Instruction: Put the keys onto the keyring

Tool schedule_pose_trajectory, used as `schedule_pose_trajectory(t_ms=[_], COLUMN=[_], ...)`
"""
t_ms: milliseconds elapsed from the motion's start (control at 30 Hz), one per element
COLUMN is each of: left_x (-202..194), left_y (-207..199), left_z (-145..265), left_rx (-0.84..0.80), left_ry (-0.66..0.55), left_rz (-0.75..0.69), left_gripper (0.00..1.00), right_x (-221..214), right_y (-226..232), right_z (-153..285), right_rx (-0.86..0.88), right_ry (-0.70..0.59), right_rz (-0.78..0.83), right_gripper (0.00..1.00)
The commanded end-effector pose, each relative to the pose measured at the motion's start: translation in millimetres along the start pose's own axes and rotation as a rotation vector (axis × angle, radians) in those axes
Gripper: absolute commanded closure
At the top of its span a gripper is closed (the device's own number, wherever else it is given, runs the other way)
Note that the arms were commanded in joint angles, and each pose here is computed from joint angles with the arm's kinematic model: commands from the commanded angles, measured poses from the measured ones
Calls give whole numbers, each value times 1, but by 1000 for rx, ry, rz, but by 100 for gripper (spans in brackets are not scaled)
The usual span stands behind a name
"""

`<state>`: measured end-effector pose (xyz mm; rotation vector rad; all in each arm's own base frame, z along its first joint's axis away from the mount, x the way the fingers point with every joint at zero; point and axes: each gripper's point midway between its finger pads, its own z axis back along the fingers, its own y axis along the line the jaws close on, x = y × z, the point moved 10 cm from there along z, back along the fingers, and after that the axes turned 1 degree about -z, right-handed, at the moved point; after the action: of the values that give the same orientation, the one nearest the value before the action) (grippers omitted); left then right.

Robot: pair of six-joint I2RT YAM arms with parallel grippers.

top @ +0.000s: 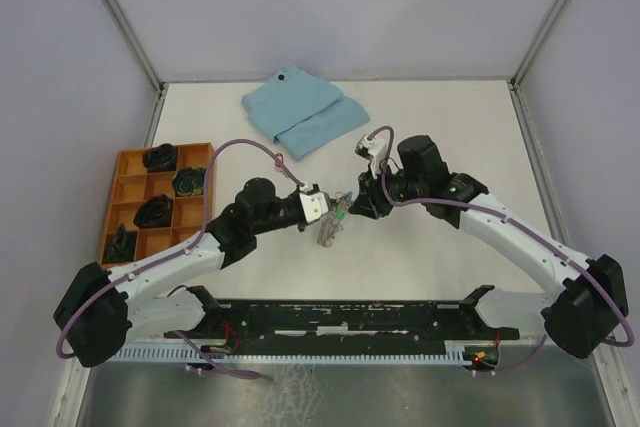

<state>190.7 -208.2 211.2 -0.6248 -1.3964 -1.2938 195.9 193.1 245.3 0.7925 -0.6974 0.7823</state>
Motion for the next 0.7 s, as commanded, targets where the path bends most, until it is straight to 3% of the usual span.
schedule_pose_trajectory(t_ms=[0,167,300,533,667], left_x=[30,38,47,54,57], left_y=[19,21,19,19,18], left_z=[1,-3,-5,-7,-8], left_rx=[93,112,119,140,157], left_ry=[9,87,97,94,99], left_rz=[-285,-360,-398,-366,-341], left_gripper=[97,97,97,97,97], right_x=[8,-9,-19,-22,-25], right_y=[-4,-8,-12,-16,-19], right_z=[5,-4,-13,-18,-19], right_rx=[-46,2,37,8,-30], right_ry=[-178,-284,-355,-560,-614], right_rz=[95,184,244,394,450], right_gripper=[62,41,33,34,38])
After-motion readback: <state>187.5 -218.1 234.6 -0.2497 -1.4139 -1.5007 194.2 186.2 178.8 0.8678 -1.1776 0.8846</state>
